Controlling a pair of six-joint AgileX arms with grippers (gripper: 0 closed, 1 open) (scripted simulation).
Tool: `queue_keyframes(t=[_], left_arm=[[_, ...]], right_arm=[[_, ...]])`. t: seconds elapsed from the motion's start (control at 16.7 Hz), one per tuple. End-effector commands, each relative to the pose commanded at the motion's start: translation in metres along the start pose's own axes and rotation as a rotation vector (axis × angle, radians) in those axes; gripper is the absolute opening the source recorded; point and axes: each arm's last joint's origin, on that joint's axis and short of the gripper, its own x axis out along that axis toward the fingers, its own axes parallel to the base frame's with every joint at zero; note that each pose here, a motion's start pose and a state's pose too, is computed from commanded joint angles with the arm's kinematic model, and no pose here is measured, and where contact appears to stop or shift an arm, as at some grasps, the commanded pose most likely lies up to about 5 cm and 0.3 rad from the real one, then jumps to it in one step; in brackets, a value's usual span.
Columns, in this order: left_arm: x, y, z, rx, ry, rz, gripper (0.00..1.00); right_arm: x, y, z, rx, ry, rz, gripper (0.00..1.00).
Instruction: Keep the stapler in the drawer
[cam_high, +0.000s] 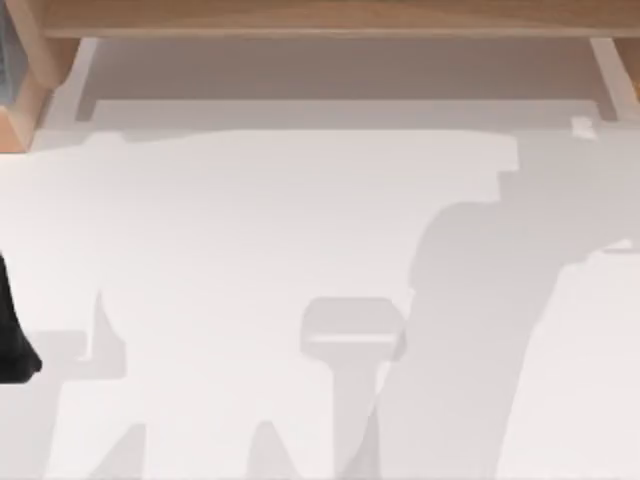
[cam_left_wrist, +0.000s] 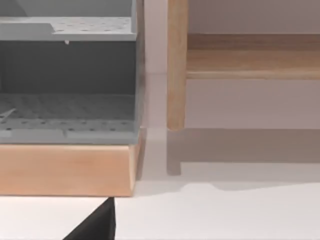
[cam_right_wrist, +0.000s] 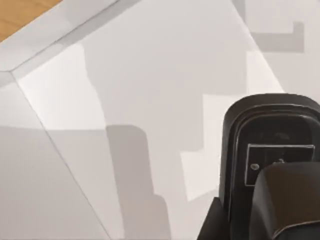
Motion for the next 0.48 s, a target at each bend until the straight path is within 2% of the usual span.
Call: queue_keyframes(t=[0.3,0.48], left_arm=[[0.000,0.000,0.000,0.000,0.000,0.000,1.00],[0.000,0.000,0.000,0.000,0.000,0.000,1.00]], right_arm=[[0.053,-0.003,0.000,-0.357,0.156,0.002,0.00],[0.084,0.000,-0.002,-0.498,0.237,0.018,0.00]])
